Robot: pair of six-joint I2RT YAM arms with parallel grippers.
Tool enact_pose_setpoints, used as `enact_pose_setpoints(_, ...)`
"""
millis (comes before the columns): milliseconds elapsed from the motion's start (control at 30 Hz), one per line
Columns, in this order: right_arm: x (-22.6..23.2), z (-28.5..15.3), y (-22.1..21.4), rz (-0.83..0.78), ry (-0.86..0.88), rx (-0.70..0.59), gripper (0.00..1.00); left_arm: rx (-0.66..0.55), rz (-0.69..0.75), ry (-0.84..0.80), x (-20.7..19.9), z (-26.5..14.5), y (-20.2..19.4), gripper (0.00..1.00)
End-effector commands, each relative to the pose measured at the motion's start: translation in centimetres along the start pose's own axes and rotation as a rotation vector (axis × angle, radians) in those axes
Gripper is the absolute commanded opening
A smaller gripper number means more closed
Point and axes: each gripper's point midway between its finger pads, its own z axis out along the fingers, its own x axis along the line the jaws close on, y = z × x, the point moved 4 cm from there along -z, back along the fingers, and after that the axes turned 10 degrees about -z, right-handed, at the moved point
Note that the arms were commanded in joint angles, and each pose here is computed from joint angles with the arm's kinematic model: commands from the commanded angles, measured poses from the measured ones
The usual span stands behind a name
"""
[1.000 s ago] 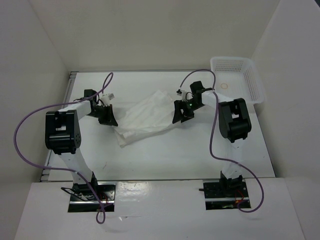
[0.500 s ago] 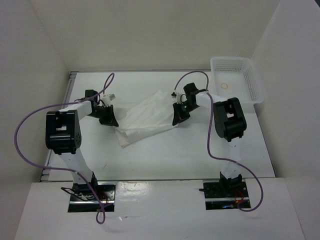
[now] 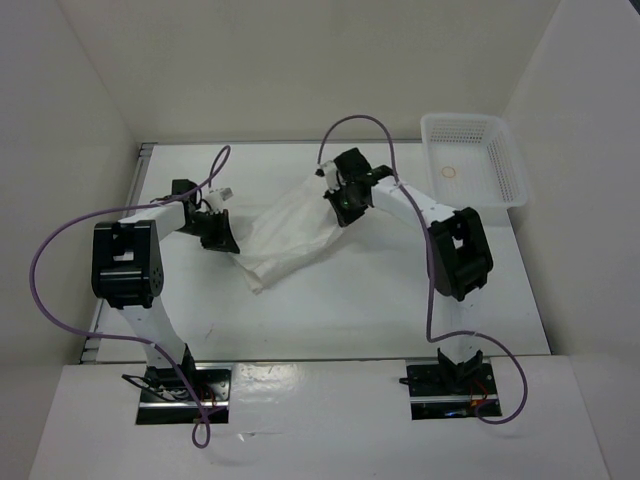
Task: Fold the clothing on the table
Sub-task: Fold the skirt
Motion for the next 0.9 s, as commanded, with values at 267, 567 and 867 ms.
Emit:
enact_pose_setpoints(267, 10.3, -4.9, 6.3, -0.448, -0.224, -0.078, 0.0, -0.018, 0.028, 0.0, 0.2, -0.3, 0.2, 0.01)
enact_pose_setpoints(567, 18.7, -3.5, 5.7, -0.719, -0.203, -0.077, 0.0, -0.032, 0.03, -0.01, -0.2, -0.7, 0.6, 0.01)
enact_pose_setpoints(867, 23.9, -1.5, 7.3, -0.904, -0.186, -0.141, 0.0, -0.024, 0.025, -0.019, -0.2, -0.4, 0.5, 0.01)
